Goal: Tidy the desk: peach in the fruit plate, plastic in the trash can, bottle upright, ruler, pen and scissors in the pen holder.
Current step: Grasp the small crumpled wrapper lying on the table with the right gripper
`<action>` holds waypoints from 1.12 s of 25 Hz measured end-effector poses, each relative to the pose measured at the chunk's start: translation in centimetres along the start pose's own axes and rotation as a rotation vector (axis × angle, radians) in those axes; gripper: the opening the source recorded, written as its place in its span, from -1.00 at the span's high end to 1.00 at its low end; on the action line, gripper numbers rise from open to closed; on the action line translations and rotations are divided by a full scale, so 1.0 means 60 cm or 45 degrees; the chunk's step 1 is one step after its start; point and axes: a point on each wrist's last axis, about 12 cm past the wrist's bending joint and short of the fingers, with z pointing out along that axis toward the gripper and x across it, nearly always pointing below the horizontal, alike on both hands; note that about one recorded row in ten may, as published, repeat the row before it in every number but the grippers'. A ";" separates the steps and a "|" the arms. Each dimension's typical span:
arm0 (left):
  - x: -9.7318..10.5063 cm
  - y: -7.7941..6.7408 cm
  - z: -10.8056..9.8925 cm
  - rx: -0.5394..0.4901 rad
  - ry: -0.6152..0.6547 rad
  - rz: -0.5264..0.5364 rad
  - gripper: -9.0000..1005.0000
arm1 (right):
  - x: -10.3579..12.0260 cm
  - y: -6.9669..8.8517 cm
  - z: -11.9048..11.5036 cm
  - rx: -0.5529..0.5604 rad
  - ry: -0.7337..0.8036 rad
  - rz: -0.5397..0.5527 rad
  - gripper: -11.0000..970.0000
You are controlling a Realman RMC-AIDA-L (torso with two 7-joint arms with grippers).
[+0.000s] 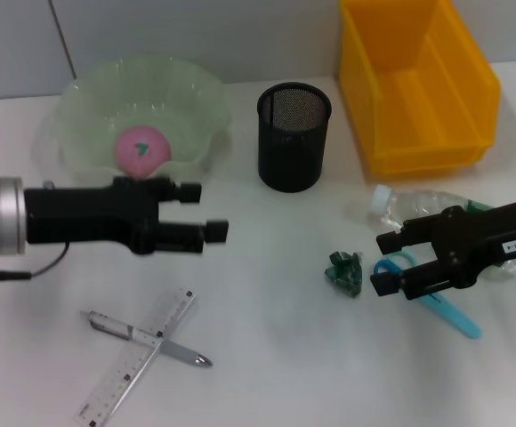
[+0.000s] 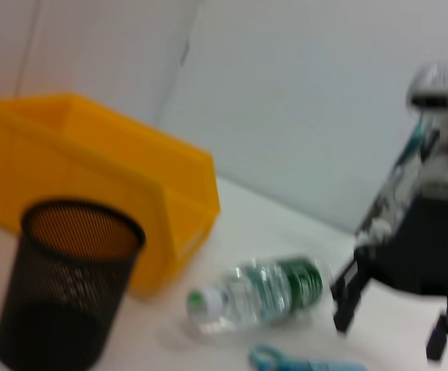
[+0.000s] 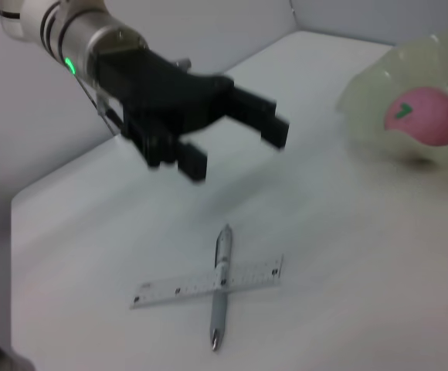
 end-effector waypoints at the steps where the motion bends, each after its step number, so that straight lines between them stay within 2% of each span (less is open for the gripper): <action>1: 0.016 -0.005 0.011 0.014 0.060 0.008 -0.73 | -0.007 0.000 -0.004 -0.008 0.027 -0.002 -0.57; 5: 0.030 -0.012 0.022 0.037 0.102 0.036 -0.73 | -0.032 0.003 -0.009 -0.027 0.090 0.011 -0.57; 6: 0.030 -0.012 0.022 0.037 0.102 0.036 -0.73 | -0.059 0.005 -0.011 -0.014 0.181 0.016 -0.57; 7: 0.042 -0.017 0.029 0.043 0.119 0.055 -0.73 | -0.059 0.005 -0.011 -0.014 0.181 0.016 -0.57; 9: 0.046 -0.019 0.030 0.042 0.126 0.059 -0.73 | -0.089 0.007 -0.009 0.021 0.307 0.007 -0.57; 11: 0.046 -0.019 0.030 0.042 0.126 0.059 -0.73 | -0.129 0.015 0.001 0.068 0.489 -0.056 -0.57; 12: 0.050 -0.020 0.030 0.042 0.136 0.058 -0.73 | -0.129 0.015 0.001 0.068 0.489 -0.056 -0.57; 15: 0.056 -0.019 0.028 0.035 0.171 0.059 -0.73 | -0.161 0.022 0.021 0.103 0.636 -0.134 -0.57; 16: 0.058 -0.018 0.027 0.032 0.179 0.058 -0.73 | -0.178 0.028 0.042 0.118 0.705 -0.194 -0.57; 18: 0.060 -0.018 0.026 0.029 0.184 0.057 -0.73 | -0.183 0.029 0.050 0.124 0.724 -0.215 -0.57; 20: 0.060 -0.018 0.025 0.027 0.183 0.055 -0.73 | -0.193 0.031 0.071 0.147 0.759 -0.269 -0.57; 21: 0.060 -0.018 0.024 0.026 0.182 0.054 -0.73 | -0.197 0.033 0.093 0.164 0.800 -0.325 -0.57; 22: 0.060 -0.018 0.024 0.026 0.182 0.054 -0.73 | -0.197 0.033 0.093 0.164 0.800 -0.325 -0.56; 26: 0.057 -0.017 0.022 0.020 0.180 0.056 -0.73 | -0.191 0.032 0.142 0.197 0.893 -0.447 -0.56; 28: 0.055 -0.016 0.022 0.019 0.181 0.058 -0.73 | -0.189 0.032 0.149 0.202 0.904 -0.464 -0.56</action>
